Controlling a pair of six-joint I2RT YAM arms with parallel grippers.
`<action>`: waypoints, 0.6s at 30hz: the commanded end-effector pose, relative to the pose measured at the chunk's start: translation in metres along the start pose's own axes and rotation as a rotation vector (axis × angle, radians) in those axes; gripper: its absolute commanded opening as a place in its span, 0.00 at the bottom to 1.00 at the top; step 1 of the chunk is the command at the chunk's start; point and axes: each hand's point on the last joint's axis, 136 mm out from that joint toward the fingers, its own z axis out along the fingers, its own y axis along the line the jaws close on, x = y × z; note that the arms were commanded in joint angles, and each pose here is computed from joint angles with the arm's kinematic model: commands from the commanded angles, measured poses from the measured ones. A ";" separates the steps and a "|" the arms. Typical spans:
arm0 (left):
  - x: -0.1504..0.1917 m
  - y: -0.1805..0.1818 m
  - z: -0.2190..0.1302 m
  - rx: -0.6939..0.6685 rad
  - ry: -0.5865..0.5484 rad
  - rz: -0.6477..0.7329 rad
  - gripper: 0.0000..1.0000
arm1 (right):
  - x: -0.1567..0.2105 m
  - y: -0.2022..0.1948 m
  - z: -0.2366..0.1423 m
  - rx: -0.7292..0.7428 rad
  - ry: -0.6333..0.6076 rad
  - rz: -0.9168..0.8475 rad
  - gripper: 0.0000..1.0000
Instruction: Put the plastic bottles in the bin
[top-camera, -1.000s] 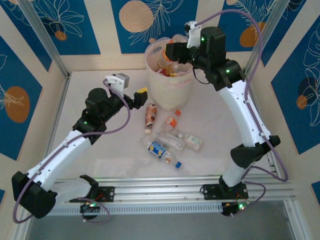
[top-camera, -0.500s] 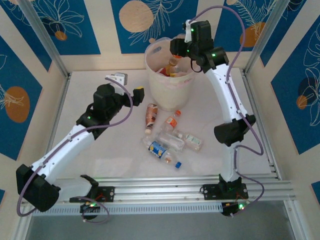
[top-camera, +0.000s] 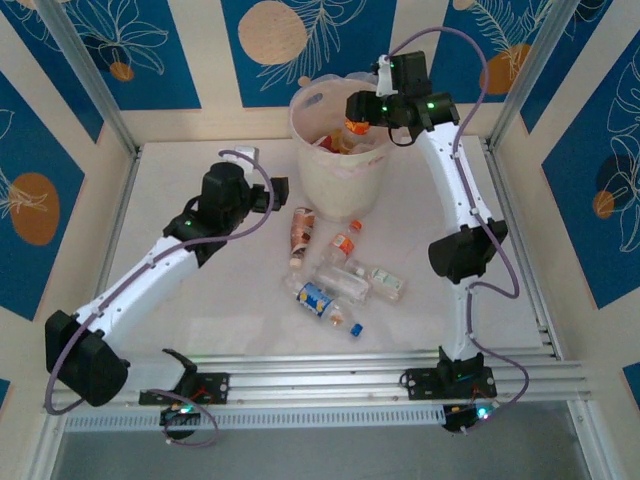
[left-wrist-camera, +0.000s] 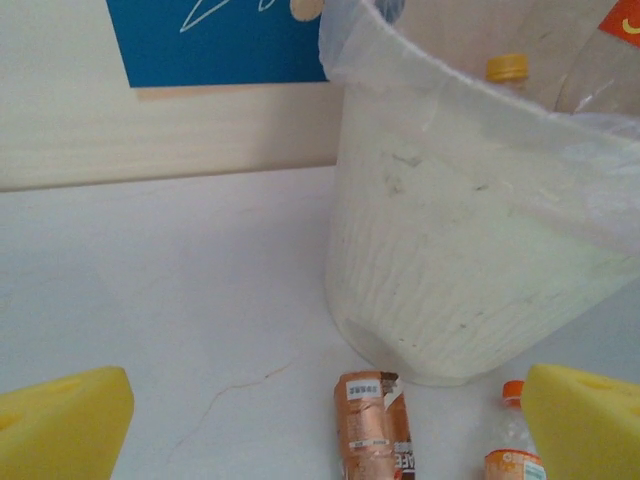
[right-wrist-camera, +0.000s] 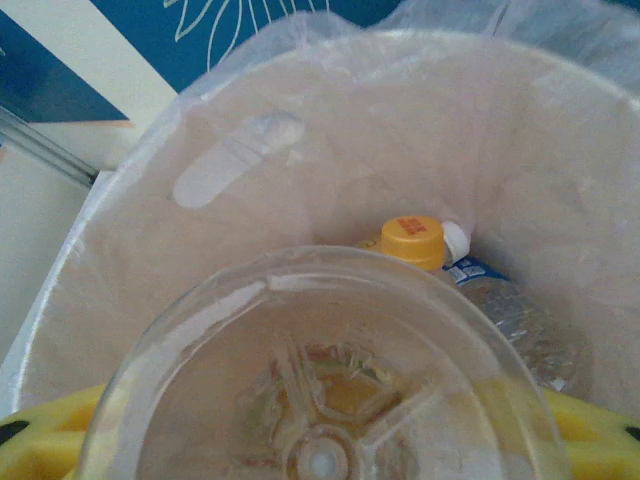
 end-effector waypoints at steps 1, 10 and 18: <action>-0.005 0.003 0.001 -0.037 0.019 -0.013 1.00 | 0.015 0.010 0.011 -0.068 0.068 0.031 0.48; 0.009 0.003 0.017 -0.060 0.082 -0.025 1.00 | 0.032 0.000 0.030 -0.043 0.127 0.038 0.61; 0.022 0.000 0.030 -0.056 0.131 -0.028 1.00 | 0.025 -0.008 0.028 0.001 0.106 0.013 0.84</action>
